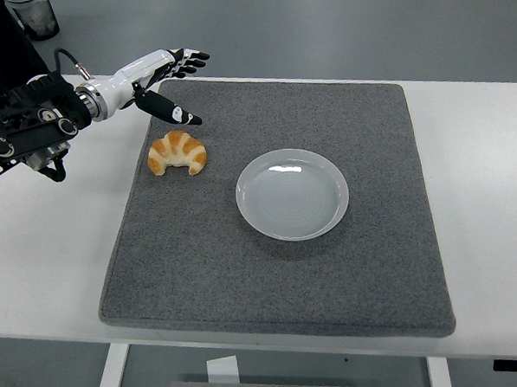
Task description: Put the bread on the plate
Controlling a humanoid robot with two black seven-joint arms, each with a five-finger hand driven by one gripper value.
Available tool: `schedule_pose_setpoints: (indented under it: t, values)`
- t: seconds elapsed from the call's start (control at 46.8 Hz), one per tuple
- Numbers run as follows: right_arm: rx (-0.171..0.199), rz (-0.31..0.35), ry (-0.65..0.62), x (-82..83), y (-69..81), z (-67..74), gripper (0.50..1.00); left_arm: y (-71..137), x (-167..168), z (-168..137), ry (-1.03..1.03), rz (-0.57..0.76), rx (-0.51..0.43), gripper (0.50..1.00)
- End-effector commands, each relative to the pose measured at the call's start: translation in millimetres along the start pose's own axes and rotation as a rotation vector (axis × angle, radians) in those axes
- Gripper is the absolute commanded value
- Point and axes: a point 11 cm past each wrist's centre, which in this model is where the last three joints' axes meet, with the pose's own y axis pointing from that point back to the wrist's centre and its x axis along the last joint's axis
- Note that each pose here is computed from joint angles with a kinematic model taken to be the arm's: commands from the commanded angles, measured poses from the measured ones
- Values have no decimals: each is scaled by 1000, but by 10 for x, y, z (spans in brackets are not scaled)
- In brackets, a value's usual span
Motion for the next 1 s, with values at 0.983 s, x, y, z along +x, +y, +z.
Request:
schedule_pose_setpoints:
  t: [0.983]
  values:
    - [2,-1,0,-3,1,-9,952,86,-168,-243,-340,-200,81,992]
